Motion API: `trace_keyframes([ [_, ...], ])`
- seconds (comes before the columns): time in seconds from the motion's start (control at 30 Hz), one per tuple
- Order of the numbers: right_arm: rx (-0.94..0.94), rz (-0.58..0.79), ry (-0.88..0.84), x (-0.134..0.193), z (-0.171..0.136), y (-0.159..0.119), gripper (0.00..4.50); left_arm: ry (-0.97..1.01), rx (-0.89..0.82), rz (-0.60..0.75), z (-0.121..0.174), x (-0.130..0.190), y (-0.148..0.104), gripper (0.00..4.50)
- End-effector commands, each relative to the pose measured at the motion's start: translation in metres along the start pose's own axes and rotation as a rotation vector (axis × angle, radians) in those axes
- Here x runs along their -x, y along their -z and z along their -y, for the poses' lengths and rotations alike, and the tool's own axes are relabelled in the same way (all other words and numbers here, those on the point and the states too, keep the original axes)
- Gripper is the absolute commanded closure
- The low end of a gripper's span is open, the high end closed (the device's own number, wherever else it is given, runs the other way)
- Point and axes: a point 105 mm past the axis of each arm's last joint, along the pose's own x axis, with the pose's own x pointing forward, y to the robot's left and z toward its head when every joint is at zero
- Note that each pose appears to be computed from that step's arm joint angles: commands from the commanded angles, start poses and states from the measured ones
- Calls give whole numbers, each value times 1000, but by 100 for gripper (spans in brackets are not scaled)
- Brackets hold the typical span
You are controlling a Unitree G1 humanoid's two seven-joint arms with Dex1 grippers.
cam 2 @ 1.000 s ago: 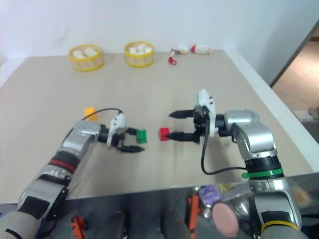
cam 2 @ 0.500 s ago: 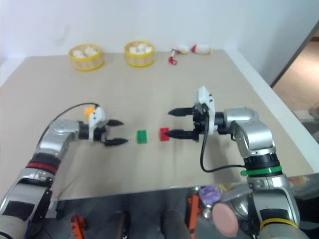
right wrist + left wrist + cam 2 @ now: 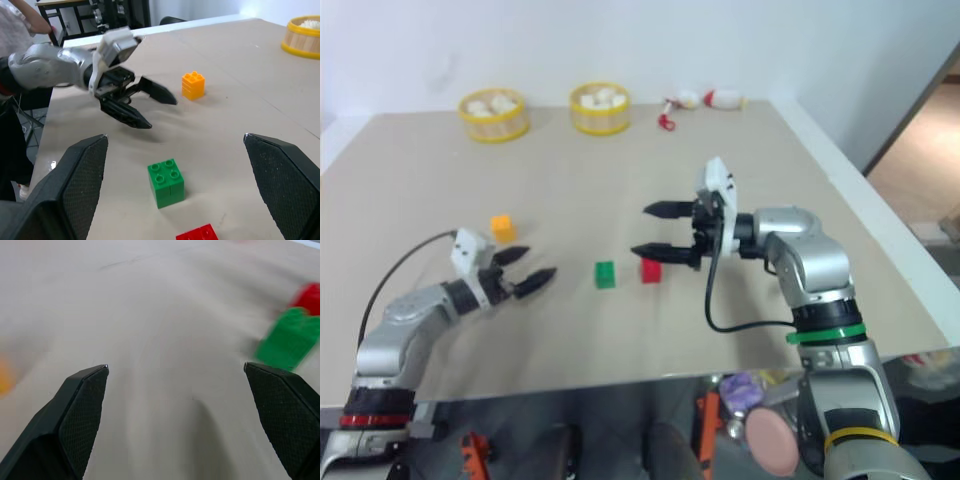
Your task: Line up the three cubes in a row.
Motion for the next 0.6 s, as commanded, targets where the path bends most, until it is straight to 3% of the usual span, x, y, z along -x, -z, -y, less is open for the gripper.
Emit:
trace_keyframes([
  [0.03,55,24,-23,-2,-3,-14,0,-267,22,78,-25,8,-20,2],
  [0.2,91,1,-47,-10,-8,-10,0,-557,125,110,-52,16,-25,2],
  [0.6,138,132,86,-27,5,-39,0,-690,170,63,-53,8,-21,2],
])
